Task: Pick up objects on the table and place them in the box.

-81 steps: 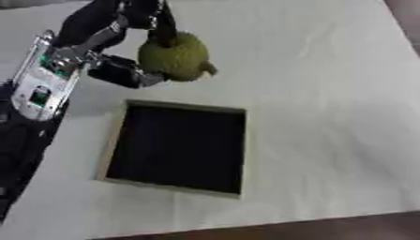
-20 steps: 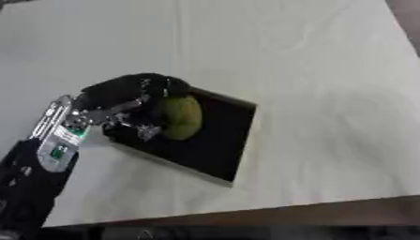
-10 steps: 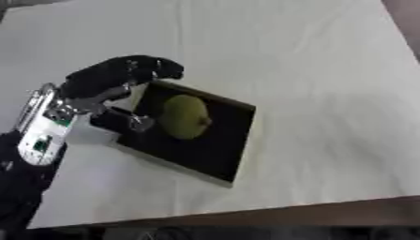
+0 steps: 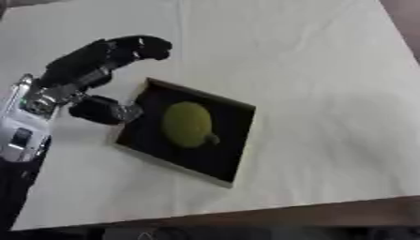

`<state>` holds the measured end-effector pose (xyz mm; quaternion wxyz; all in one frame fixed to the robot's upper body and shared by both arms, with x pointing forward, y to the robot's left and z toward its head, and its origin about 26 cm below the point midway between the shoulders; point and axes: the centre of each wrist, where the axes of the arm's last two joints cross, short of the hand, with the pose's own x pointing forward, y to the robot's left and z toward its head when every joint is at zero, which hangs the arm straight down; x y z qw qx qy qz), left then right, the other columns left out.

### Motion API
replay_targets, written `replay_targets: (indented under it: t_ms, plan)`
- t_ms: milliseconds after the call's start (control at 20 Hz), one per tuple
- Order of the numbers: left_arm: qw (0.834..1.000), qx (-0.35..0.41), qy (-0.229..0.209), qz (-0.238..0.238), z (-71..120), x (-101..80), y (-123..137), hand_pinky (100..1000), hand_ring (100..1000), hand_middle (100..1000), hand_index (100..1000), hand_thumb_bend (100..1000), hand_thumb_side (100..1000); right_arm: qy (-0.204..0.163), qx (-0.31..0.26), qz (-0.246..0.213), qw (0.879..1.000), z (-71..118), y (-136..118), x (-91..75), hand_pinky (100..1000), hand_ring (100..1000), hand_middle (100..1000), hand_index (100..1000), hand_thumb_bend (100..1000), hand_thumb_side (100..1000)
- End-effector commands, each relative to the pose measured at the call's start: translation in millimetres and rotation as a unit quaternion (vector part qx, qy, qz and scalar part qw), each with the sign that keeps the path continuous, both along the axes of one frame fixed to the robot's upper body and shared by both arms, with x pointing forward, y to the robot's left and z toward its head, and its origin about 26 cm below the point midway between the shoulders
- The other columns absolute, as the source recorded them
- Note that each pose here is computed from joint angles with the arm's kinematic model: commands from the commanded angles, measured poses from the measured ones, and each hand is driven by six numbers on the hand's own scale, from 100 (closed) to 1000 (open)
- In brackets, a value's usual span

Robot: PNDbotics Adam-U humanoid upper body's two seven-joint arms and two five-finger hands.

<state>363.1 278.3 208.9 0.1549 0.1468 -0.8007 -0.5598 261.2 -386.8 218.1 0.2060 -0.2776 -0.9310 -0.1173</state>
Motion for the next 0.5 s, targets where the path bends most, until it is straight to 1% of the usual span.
replay_targets:
  t_ms: [50, 150, 250, 500]
  plan:
    - [0.999, -0.038, -0.027, 0.027, 21.0, -12.7, 25, 845, 766, 894, 888, 100, 597, -0.020, -0.015, -0.007, 1.000, 10.9, -3, -3.7, 821, 812, 694, 782, 100, 349]
    - [0.995, -0.079, -0.029, 0.046, 21.6, -21.9, 36, 832, 756, 887, 872, 100, 651, -0.027, -0.020, -0.011, 0.999, 11.9, -5, -4.4, 820, 810, 694, 782, 100, 341]
    - [0.990, -0.119, -0.034, 0.065, 22.7, -31.7, 46, 823, 749, 879, 866, 100, 601, -0.033, -0.027, -0.011, 0.999, 13.0, -5, -4.4, 819, 807, 695, 782, 100, 323]
    - [0.969, -0.217, -0.063, 0.100, 34.4, -56.5, 66, 826, 755, 880, 870, 100, 565, -0.058, -0.058, -0.009, 0.997, 19.6, -3, -2.1, 819, 799, 698, 781, 100, 275]
